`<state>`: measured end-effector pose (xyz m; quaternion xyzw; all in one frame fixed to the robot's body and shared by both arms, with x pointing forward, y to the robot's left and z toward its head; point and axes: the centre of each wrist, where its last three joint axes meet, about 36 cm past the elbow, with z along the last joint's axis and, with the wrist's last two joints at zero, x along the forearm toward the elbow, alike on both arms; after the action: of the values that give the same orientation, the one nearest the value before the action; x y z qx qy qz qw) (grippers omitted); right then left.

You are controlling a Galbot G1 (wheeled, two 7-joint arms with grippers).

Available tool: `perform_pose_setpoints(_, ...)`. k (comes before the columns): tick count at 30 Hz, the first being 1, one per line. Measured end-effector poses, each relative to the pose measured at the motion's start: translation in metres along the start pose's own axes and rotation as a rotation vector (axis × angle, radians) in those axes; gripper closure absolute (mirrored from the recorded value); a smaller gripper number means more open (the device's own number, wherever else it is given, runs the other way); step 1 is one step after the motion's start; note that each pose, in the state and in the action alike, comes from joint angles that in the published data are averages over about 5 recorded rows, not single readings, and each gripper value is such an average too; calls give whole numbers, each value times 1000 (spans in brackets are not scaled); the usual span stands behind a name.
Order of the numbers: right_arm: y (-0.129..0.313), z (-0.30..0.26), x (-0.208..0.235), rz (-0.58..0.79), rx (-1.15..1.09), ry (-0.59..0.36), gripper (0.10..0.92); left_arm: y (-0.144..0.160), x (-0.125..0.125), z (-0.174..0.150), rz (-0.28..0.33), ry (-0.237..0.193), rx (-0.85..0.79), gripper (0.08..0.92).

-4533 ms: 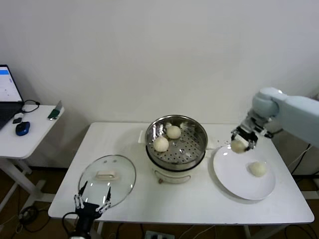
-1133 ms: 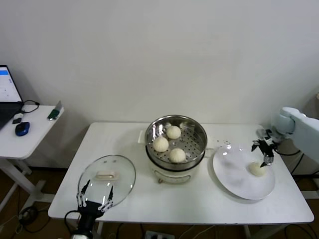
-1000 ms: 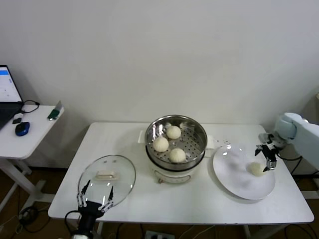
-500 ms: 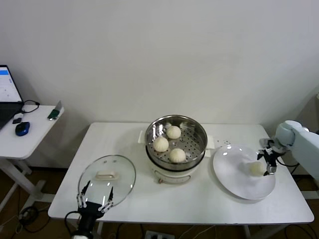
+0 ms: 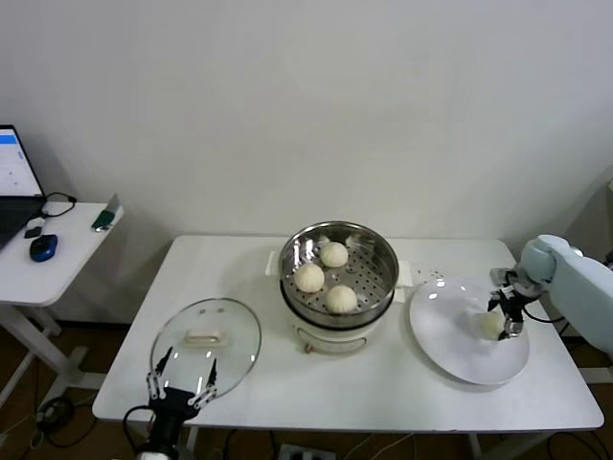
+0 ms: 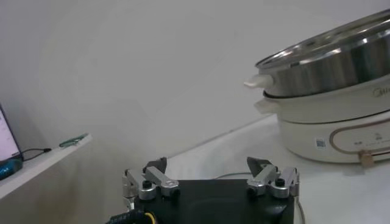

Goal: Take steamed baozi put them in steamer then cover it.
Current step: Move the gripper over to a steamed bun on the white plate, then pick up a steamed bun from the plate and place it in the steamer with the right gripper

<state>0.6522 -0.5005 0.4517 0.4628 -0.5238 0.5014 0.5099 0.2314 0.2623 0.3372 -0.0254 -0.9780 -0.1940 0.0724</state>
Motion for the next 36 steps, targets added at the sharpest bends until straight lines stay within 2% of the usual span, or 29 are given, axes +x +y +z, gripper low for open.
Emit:
perform_pose_setpoints(7,-2,3,6,4,-7,2,336,0,0,0,1,-1,1,177)
perform_pose_setpoints(16,-20,-10,36,44,-14,-34,352,-1,-1,-2,3,-7,2,177)
perform_pose_setpoints(24,-61,-53,116,140,-10,-115,352,-5,-5,-6,17,-22,9,177)
perform_pose_setpoints(36,-99,-168,246,231,47,-242,352,-13,-7,-14,64,-52,27,177)
